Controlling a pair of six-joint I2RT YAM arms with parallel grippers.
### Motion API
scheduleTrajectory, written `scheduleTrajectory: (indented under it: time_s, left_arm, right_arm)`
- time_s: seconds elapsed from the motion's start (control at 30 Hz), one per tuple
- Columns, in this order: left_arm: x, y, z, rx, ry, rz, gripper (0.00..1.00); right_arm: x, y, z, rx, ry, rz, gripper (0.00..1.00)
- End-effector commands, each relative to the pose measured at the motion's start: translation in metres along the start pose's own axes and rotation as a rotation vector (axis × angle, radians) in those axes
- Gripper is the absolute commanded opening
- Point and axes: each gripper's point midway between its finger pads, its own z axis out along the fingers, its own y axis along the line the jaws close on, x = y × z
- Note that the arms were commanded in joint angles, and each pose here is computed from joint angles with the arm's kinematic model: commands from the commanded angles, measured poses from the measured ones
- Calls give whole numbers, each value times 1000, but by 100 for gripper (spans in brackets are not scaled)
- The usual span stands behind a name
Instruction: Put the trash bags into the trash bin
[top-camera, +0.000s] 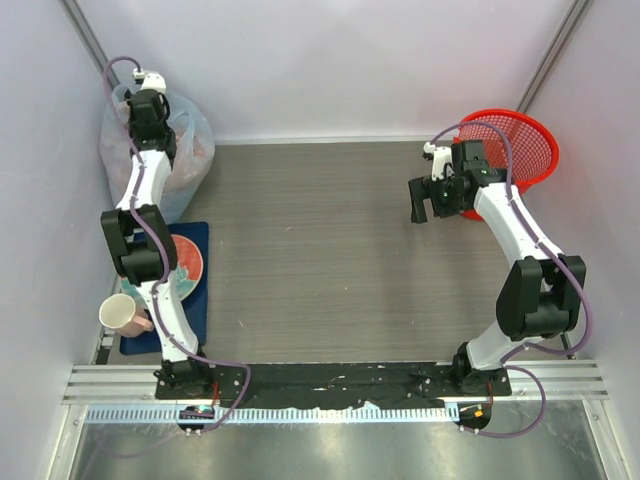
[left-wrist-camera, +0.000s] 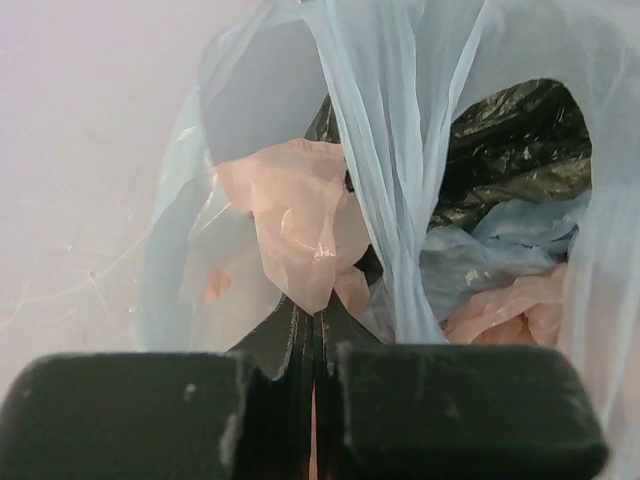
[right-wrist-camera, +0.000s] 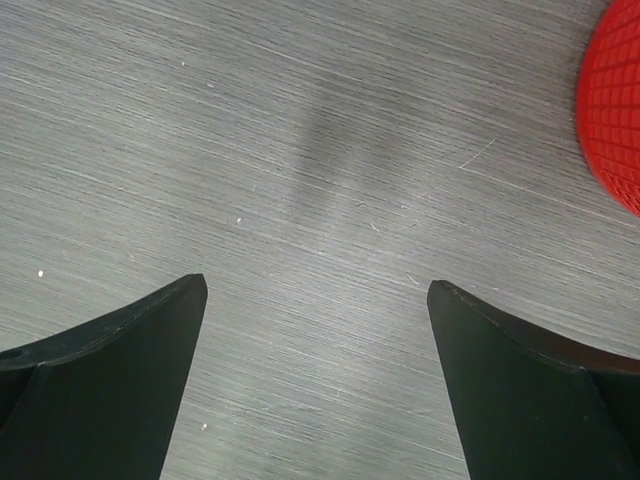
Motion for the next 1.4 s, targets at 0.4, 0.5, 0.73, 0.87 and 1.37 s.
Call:
scheduleTrajectory:
  time_s: [0.4,0.5,0.73,0.87,1.37]
  left_arm:
    - [-81,48,-72,-217,-306,87,0]
    - [-99,56,-82,-234,-359,68,0]
    - [-130,72,-94,-256,-415,11,0]
    - [-141,78,-93,-274,-420,-10,0]
    - [-212,108,-115,-216,-505,-242,0]
  right_arm:
    - [-17,19,-10,-112,19,-7,97]
    - [-18,20,-13,-117,16,-11,97]
    - [-21,20,-16,-113,6,-21,96]
    - [-23,22,-17,-116,0,-28,96]
    - [-25,25,-19,-125,-10,-33,96]
